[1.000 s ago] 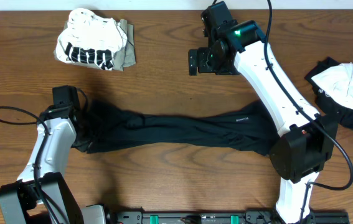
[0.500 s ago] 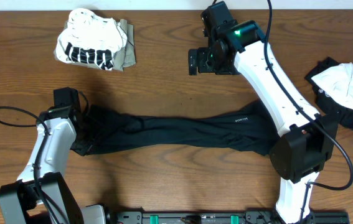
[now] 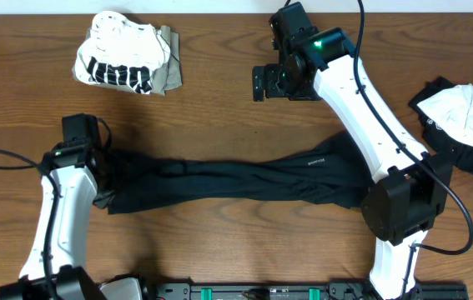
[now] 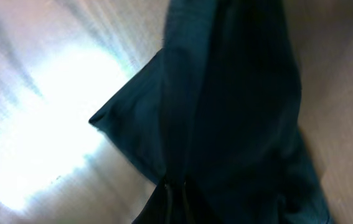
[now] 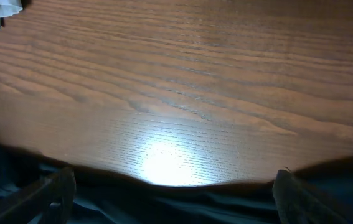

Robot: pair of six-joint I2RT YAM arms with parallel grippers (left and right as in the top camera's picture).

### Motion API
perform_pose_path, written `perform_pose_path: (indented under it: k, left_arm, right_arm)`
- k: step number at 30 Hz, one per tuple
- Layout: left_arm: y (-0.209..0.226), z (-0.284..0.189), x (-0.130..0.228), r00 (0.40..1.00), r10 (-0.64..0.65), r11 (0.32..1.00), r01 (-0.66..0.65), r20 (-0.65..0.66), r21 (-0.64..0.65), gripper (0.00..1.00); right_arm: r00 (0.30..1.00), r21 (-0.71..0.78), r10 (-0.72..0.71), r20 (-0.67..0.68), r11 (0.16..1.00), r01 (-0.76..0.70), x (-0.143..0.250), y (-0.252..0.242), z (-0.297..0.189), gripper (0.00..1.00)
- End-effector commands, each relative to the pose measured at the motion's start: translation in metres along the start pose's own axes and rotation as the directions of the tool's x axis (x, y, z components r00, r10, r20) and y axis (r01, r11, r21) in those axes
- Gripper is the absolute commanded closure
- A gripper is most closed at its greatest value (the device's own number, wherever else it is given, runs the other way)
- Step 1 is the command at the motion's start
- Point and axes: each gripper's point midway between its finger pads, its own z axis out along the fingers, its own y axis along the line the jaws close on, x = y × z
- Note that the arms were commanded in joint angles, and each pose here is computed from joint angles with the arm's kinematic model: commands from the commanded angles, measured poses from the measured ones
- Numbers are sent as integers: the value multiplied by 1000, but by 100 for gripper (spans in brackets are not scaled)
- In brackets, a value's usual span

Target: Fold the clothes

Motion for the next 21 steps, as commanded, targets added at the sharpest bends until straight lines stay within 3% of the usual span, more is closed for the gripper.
perform_pose_path:
  k: [1,9,10,11,13,14,15,21]
  left_arm:
    - [6,-4,-2,1000,-28,999,29,11,-33,94]
    - [24,-4,16,995,-84,991,78,-55,-110,92]
    - [26,-4,17,995,-84,990,77,-60,-116,83]
    - [26,-5,18,994,-84,990,76,-63,-120,60]
    - [27,-4,19,994,-84,990,75,-65,-122,29]
    - [27,-4,19,994,-84,990,75,-65,-122,8]
    - [27,-4,19,994,-84,990,76,-64,-122,2]
    - [27,-5,19,996,-66,991,57,-68,-120,0]
  right_arm:
    - [1000,4,-13,-6,1000,13,2,-2,1,1]
    - [1000,5,-12,-8,1000,12,2,-2,1,1]
    - [1000,5,-12,-8,1000,12,2,-2,1,1]
    - [1000,5,-12,-9,1000,12,2,-2,1,1]
    - [1000,5,-12,-9,1000,12,2,-2,1,1]
    - [1000,5,-12,-9,1000,12,2,-2,1,1]
    - [1000,5,-12,-9,1000,12,2,-2,1,1]
    - [1000,-20,-15,-25,1000,15,6,4,1,1]
